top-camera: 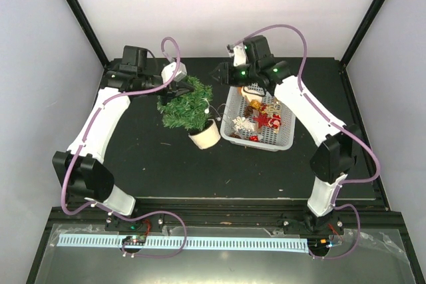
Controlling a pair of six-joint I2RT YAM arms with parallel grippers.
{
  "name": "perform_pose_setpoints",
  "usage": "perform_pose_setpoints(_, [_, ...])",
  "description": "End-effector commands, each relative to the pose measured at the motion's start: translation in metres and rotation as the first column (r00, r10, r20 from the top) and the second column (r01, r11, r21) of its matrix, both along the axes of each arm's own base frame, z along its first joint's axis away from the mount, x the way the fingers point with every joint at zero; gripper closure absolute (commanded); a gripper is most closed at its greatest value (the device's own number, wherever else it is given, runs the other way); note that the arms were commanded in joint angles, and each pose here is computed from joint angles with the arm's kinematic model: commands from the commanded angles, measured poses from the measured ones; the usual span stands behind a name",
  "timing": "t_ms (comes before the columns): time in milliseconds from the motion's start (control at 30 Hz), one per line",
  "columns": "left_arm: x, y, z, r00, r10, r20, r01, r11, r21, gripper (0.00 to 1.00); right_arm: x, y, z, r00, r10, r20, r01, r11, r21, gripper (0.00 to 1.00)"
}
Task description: Decorate the small christmas tree
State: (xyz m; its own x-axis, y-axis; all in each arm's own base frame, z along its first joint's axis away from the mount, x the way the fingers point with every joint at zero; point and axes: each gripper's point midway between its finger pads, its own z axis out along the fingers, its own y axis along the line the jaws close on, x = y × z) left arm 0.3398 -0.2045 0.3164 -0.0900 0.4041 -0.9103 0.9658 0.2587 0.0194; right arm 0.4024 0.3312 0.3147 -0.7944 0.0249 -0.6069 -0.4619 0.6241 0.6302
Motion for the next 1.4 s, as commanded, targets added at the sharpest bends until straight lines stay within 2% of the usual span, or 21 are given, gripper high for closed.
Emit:
perform_pose_setpoints(0, [0.001, 0.005, 0.036, 0.988, 0.012, 0.156, -0.015, 1.000, 0.021, 0.98, -0.007, -0.015, -0.040, 0.997, -0.020, -0.076, 0.014, 0.997, -0.081, 0.51])
perform_pose_setpoints(333, [0.044, 0.034, 0.031, 0.957, 0.115, 0.267, -0.146, 0.985, 0.097, 0.98, -0.019, -0.023, -0.085, 0.989, -0.024, -0.144, 0.004, 0.990, -0.142, 0.59])
perform_pose_setpoints(1000, [0.147, 0.049, 0.011, 0.896, 0.244, 0.370, -0.313, 0.939, 0.139, 0.98, -0.021, -0.020, -0.108, 0.985, -0.009, -0.171, -0.015, 0.990, -0.140, 0.60])
perform_pose_setpoints(1100, [0.145, 0.051, 0.002, 0.899, 0.283, 0.335, -0.343, 0.930, 0.134, 0.98, -0.023, -0.020, -0.111, 0.985, -0.006, -0.174, -0.018, 0.991, -0.136, 0.60])
perform_pose_setpoints(1167, [0.129, 0.052, -0.014, 0.902, 0.288, 0.323, -0.341, 0.932, 0.123, 0.98, -0.024, -0.021, -0.113, 0.984, -0.006, -0.177, -0.019, 0.991, -0.136, 0.60])
perform_pose_setpoints(1233, [0.112, 0.052, -0.030, 0.879, 0.281, 0.385, -0.338, 0.937, 0.089, 0.98, -0.026, -0.021, -0.116, 0.983, -0.003, -0.183, -0.022, 0.991, -0.133, 0.60])
perform_pose_setpoints(1300, [0.094, 0.054, -0.053, 0.875, 0.284, 0.392, -0.339, 0.938, 0.076, 0.98, -0.027, -0.021, -0.118, 0.982, -0.001, -0.186, -0.024, 0.991, -0.135, 0.60])
perform_pose_setpoints(1367, [0.085, 0.059, -0.073, 0.895, 0.296, 0.335, -0.348, 0.932, 0.106, 0.99, -0.027, -0.022, -0.117, 0.983, -0.004, -0.183, -0.022, 0.990, -0.137, 0.60])
